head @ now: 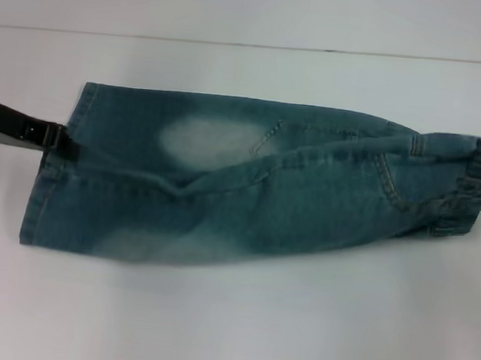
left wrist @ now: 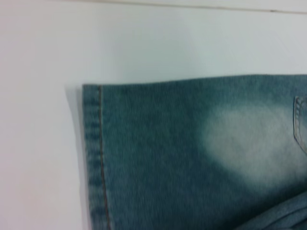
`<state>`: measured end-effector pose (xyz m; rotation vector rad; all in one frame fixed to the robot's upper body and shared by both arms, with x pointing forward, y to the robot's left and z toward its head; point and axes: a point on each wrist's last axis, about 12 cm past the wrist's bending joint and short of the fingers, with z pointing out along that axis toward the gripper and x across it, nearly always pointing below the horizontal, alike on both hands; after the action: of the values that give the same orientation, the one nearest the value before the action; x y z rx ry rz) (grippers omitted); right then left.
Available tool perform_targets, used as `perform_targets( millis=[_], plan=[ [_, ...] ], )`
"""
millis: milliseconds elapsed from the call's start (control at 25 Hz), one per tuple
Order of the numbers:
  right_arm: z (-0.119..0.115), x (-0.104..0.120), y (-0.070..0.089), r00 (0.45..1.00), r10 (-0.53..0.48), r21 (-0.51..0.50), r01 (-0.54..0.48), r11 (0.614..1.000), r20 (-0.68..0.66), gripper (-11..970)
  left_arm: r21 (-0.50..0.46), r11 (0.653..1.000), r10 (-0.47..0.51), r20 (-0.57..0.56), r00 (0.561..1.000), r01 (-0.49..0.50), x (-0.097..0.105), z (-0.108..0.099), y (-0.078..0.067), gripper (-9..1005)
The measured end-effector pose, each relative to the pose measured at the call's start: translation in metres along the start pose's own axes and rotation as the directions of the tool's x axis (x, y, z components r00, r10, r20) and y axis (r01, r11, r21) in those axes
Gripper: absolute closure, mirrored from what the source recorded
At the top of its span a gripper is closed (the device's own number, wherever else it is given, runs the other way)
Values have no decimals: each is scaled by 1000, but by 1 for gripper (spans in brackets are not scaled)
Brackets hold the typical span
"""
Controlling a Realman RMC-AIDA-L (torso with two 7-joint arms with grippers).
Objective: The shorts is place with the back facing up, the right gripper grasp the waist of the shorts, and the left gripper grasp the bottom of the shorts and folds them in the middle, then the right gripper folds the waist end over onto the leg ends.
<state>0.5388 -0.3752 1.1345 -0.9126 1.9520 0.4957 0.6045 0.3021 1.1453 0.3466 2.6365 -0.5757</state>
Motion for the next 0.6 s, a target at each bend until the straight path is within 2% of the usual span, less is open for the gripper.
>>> perform_targets(
  millis=[320, 600],
  plan=[
    [10, -9, -8, 999, -37, 18, 37, 999, -21, 911, 6, 1000, 17, 62, 998, -17, -9, -3, -4, 993],
    [-1, -11, -14, 999, -50, 58, 49, 997, 19, 912, -18, 999, 35, 125, 992, -33, -17, -9, -7, 992]
  ],
)
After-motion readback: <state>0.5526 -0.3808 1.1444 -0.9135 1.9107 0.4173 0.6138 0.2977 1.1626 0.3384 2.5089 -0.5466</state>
